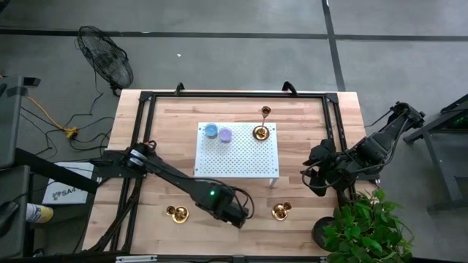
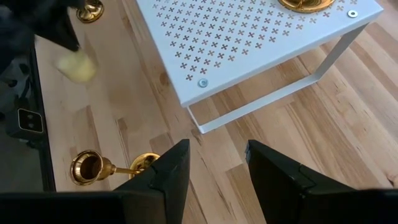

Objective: Pick & Place candle stick holders
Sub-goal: Put the yellow scented candle on the shelf

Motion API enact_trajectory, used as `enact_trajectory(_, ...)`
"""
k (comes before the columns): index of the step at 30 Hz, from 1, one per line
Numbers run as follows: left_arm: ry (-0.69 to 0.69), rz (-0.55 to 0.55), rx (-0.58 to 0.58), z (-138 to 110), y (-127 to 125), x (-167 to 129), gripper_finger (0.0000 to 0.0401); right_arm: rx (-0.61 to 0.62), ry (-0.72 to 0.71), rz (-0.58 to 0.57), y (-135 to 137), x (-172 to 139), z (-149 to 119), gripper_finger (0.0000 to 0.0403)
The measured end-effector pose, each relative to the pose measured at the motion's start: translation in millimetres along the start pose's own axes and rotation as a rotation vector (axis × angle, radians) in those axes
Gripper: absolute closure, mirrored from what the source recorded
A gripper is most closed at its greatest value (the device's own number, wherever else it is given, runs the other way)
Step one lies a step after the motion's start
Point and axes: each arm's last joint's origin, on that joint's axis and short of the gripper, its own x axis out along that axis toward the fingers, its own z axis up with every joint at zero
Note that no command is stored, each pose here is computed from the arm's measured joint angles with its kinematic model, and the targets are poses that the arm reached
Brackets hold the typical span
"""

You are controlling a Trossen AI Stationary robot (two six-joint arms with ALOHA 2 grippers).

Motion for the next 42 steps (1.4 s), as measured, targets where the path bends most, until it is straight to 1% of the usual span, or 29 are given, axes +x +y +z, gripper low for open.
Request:
enact_trajectory(5,-0.055,0.037,0.007,1,-2,-49,0.0400,0.000,0.003,0.002,0,0,0,0.0249)
enact_trajectory(9,-0.111,0.067,0.010,2,4,-91,0.0401,0.000,0.003,0.002,0,0,0,0.0249)
enact_trajectory(10,-0.129,0.064,0.009,3,5,-100,0.0401,-0.001,0.003,0.002,0,0,0,0.0249)
enact_trajectory(13,-0.195,-0.011,0.022,8,6,-121,0.0401,-0.003,0.003,0.002,0,0,0,0.0249)
enact_trajectory(16,-0.219,-0.027,-0.004,21,11,-133,0.0401,-0.015,0.003,0.003,0,0,0,0.0249)
enact_trajectory(27,-0.246,-0.002,0.034,72,17,-137,0.0401,-0.017,0.004,0.007,0,0,0,0.0249)
enact_trajectory(36,-0.272,0.025,0.029,116,26,-141,0.0401,-0.016,0.005,0.007,0,0,0,0.0249)
enact_trajectory(39,-0.281,0.030,0.024,122,28,-141,0.0401,-0.017,0.005,0.007,0,0,0,0.0249)
enact_trajectory(42,-0.297,0.032,0.022,120,28,-141,0.0401,-0.016,0.004,0.007,0,0,0,0.0249)
